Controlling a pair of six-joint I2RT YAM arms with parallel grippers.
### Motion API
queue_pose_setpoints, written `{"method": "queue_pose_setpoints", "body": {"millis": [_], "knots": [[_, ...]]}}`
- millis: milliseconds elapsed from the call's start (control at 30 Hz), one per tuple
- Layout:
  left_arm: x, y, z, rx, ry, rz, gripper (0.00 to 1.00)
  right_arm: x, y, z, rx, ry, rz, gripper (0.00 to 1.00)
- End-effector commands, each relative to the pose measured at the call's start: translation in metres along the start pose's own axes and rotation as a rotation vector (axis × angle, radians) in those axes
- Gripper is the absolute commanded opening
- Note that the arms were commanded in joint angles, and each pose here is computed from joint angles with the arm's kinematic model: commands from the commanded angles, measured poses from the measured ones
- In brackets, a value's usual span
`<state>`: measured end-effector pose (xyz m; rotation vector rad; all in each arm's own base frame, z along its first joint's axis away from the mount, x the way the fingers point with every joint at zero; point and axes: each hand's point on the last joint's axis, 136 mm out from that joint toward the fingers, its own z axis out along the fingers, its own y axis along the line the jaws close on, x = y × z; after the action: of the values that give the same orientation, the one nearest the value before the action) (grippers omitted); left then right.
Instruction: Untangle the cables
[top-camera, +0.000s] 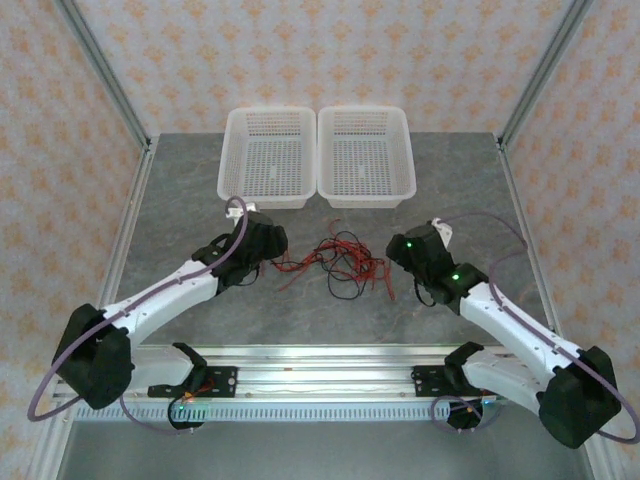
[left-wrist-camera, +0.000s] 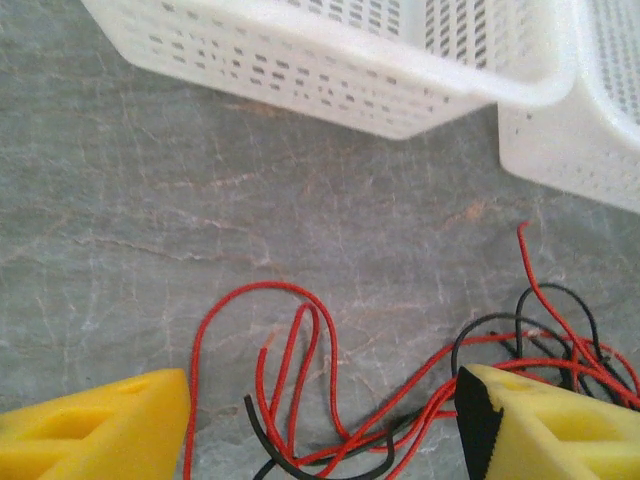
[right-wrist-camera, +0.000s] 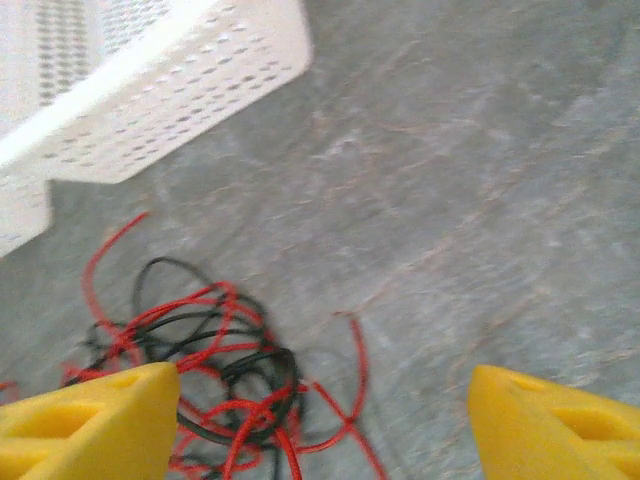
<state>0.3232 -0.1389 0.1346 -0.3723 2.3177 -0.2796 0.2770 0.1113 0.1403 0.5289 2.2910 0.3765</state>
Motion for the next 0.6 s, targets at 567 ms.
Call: {"method": "queue_pose_setpoints", "body": {"millis": [567], "knots": [[0.058, -0.051, 0.087, -0.054, 0.127, 0.122, 0.60, 0.092, 0.110, 0.046, -0.224, 0.264, -0.069, 0.53]]}}
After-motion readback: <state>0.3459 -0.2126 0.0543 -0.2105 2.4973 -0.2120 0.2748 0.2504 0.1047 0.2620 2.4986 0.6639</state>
